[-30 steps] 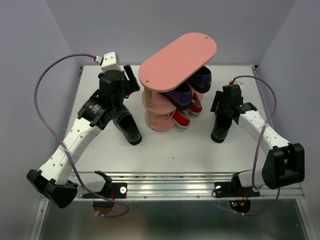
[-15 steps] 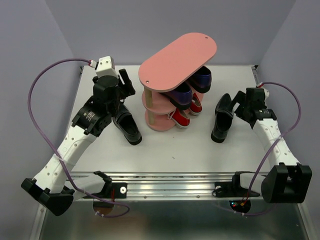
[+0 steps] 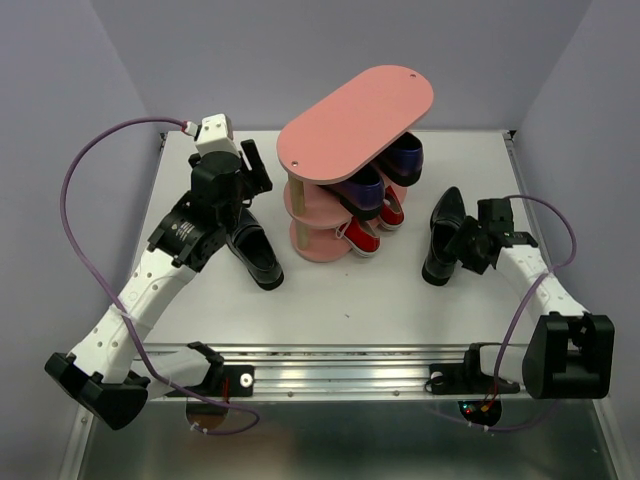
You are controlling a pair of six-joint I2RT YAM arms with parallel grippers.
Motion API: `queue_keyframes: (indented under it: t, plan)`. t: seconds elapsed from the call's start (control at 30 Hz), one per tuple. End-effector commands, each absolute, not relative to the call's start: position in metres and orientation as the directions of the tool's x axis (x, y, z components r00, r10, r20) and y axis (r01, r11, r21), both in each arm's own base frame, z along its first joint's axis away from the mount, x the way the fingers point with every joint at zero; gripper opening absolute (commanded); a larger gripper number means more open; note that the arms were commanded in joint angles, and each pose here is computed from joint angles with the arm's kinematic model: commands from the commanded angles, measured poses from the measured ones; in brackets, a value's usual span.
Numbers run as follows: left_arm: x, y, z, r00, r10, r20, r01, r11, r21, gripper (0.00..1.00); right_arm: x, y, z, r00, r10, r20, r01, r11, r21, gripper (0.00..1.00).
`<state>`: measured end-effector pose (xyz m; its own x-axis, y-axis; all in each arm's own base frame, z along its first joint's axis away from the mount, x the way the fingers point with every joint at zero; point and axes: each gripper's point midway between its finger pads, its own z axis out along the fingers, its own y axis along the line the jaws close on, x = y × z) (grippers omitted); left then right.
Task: Place and organize the shoes onto the shoe shelf
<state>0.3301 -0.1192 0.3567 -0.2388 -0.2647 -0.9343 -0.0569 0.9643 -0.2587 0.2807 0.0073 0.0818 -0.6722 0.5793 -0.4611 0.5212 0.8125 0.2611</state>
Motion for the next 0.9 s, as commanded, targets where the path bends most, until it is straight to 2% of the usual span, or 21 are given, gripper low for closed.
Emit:
queue_keyframes:
  t: [0.0,0.03,0.07,0.2,0.53,0.87]
  plan:
    - [0.331,-0.116,0.368,-0.194,-0.279,-0.940,-0.054,0.960,-0.274,0.77,0.293,0.006,0.086,-0.641,0.587,-0.495,0.519,0.806,0.284,0.55]
    - [0.332,-0.115,0.368,-0.192,-0.281,-0.940,-0.058,0.960,-0.275,0.77,0.294,0.005,0.086,-0.639,0.586,-0.499,0.519,0.807,0.282,0.48]
    - [0.331,-0.115,0.368,-0.192,-0.282,-0.940,-0.059,0.959,-0.276,0.77,0.296,0.003,0.090,-0.628,0.587,-0.511,0.524,0.804,0.281,0.32]
    - [0.329,-0.113,0.368,-0.190,-0.281,-0.941,-0.064,0.960,-0.274,0.77,0.305,-0.006,0.114,-0.566,0.589,-0.577,0.531,0.796,0.291,0.01]
    - [0.326,-0.106,0.371,-0.176,-0.278,-0.944,-0.080,0.960,-0.267,0.77,0.317,-0.051,0.196,-0.399,0.538,-0.742,0.630,0.749,0.205,0.01]
    - [0.323,-0.102,0.372,-0.162,-0.292,-0.943,-0.082,0.956,-0.282,0.77,0.345,-0.069,0.311,-0.200,0.472,-0.859,0.610,0.746,0.268,0.01]
